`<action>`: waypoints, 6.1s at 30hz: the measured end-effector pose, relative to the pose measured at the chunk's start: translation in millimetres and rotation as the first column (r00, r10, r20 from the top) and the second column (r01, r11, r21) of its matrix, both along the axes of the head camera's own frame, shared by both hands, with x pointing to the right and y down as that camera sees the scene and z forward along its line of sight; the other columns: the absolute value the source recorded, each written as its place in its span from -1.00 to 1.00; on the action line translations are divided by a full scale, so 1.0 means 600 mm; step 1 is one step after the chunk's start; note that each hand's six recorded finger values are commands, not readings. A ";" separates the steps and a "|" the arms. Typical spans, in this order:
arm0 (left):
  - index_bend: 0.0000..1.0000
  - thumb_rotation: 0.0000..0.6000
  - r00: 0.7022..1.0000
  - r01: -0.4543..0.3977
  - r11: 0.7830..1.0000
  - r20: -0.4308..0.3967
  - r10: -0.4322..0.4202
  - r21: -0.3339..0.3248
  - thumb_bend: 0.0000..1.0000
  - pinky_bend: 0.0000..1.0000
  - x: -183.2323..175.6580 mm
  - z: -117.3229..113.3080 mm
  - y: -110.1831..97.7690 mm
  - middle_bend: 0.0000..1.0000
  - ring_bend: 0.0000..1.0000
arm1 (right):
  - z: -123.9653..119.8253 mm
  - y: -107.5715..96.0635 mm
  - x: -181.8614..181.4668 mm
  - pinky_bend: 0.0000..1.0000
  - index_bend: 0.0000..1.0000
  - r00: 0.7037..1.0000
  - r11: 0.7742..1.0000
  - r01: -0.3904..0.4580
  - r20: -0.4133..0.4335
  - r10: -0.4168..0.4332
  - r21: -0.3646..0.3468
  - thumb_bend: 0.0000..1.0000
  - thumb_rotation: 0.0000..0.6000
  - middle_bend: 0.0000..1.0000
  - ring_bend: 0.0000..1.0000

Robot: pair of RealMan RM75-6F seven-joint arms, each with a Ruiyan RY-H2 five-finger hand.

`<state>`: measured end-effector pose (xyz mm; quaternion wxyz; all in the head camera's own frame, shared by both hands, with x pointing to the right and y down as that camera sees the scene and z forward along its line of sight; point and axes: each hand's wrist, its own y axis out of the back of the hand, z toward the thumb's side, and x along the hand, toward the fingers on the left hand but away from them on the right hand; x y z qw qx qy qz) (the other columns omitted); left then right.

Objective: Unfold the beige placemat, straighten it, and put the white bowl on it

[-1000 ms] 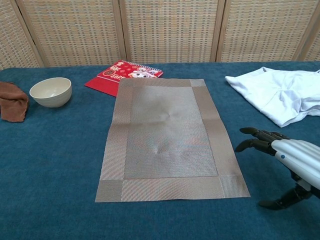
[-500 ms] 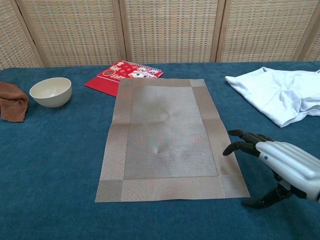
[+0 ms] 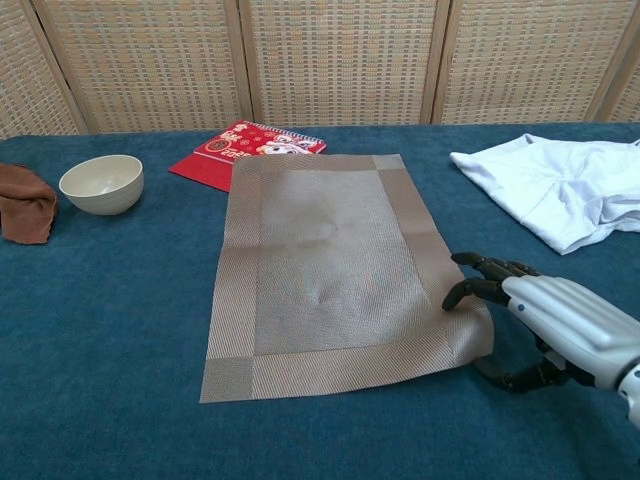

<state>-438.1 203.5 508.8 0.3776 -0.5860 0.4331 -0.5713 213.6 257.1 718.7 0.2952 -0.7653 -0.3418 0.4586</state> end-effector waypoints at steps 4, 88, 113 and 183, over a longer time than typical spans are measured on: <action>-0.88 1.00 1.000 0.002 1.000 -0.004 -0.002 0.005 -0.80 -1.00 0.001 -0.001 0.000 -1.00 -1.00 | -0.001 0.000 -0.001 -1.00 -0.38 1.000 1.000 -0.007 0.010 0.007 0.003 0.09 1.00 -1.00 -1.00; -0.81 1.00 1.000 0.019 1.000 -0.020 -0.019 0.010 -0.80 -1.00 0.005 0.009 -0.003 -1.00 -1.00 | -0.109 -0.117 0.241 -1.00 0.39 0.949 0.937 -0.268 -0.107 0.297 0.225 0.23 1.00 -0.48 -1.00; -0.81 1.00 1.000 0.023 1.000 0.005 -0.023 -0.011 -0.80 -1.00 0.003 0.026 -0.007 -1.00 -1.00 | -0.122 -0.251 0.271 -1.00 0.39 0.923 0.931 -0.228 -0.242 0.300 0.285 0.21 1.00 -0.46 -0.98; -0.65 1.00 0.882 -0.463 0.885 -0.122 0.455 -0.050 -0.76 -1.00 0.211 0.169 -0.186 -1.00 -1.00 | -0.253 -0.145 0.451 -1.00 -0.87 0.843 0.799 -0.429 -0.132 0.522 0.421 -0.41 1.00 -1.00 -1.00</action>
